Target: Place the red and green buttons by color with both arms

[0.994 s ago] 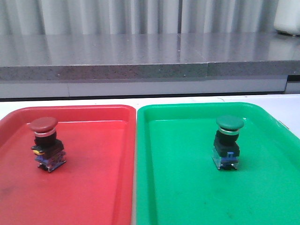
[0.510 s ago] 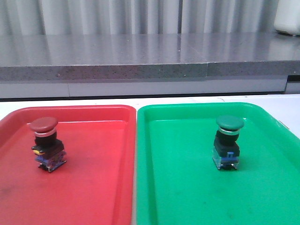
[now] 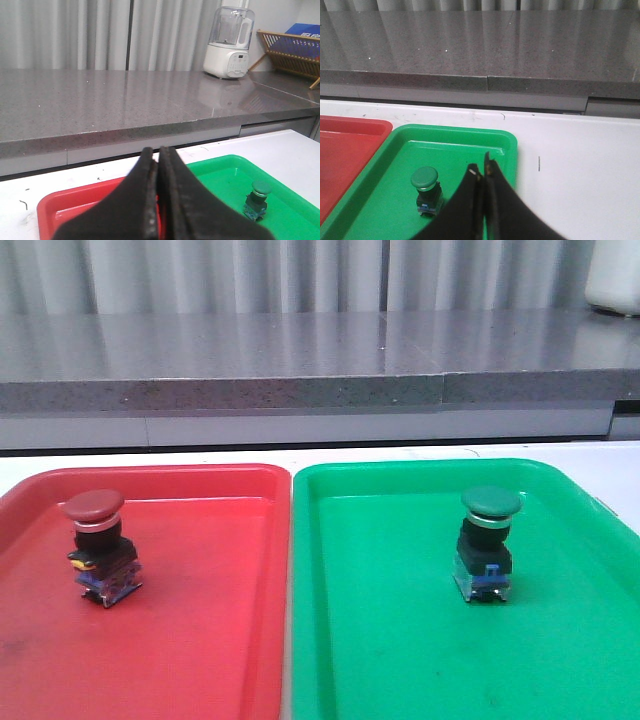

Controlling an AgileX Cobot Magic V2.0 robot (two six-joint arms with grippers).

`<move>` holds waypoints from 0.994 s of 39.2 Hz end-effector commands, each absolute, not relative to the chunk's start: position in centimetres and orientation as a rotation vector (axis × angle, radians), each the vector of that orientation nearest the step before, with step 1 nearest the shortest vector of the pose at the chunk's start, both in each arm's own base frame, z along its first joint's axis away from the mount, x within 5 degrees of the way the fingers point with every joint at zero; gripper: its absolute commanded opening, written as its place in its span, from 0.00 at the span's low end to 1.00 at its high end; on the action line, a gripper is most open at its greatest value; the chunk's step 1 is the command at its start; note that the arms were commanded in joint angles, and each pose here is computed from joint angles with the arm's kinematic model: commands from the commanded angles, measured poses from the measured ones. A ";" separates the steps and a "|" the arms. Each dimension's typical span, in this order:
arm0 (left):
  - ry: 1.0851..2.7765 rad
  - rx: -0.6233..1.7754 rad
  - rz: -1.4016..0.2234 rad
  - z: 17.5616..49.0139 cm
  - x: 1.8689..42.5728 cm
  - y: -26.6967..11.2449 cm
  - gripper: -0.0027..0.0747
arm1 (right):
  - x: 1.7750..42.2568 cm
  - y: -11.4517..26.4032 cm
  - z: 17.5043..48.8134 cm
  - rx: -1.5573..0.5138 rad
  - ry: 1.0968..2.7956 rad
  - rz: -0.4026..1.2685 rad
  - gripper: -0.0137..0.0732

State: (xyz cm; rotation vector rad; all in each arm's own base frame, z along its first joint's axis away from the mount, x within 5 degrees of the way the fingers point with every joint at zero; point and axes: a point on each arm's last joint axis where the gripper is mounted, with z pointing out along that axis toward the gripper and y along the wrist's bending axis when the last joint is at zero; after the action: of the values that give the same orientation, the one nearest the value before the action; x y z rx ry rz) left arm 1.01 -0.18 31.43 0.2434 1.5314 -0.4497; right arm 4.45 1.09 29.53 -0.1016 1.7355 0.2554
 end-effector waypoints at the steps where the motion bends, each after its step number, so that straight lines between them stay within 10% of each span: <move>1: 1.444 0.231 -0.488 32.8 0.8 -0.1 0.01 | 4.5 1.0 31.0 -0.104 1.632 0.237 0.09; 39: 1.507 0.115 -0.303 25.5 3.9 -1.1 0.01 | 4.5 1.0 31.0 -0.104 1.633 0.237 0.09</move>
State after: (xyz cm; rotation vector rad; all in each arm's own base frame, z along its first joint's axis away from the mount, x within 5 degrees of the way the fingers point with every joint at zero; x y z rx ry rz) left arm 3.83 -1.42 24.89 0.2002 1.6463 -0.3360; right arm 4.42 1.07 29.54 -0.1024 1.7329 0.2534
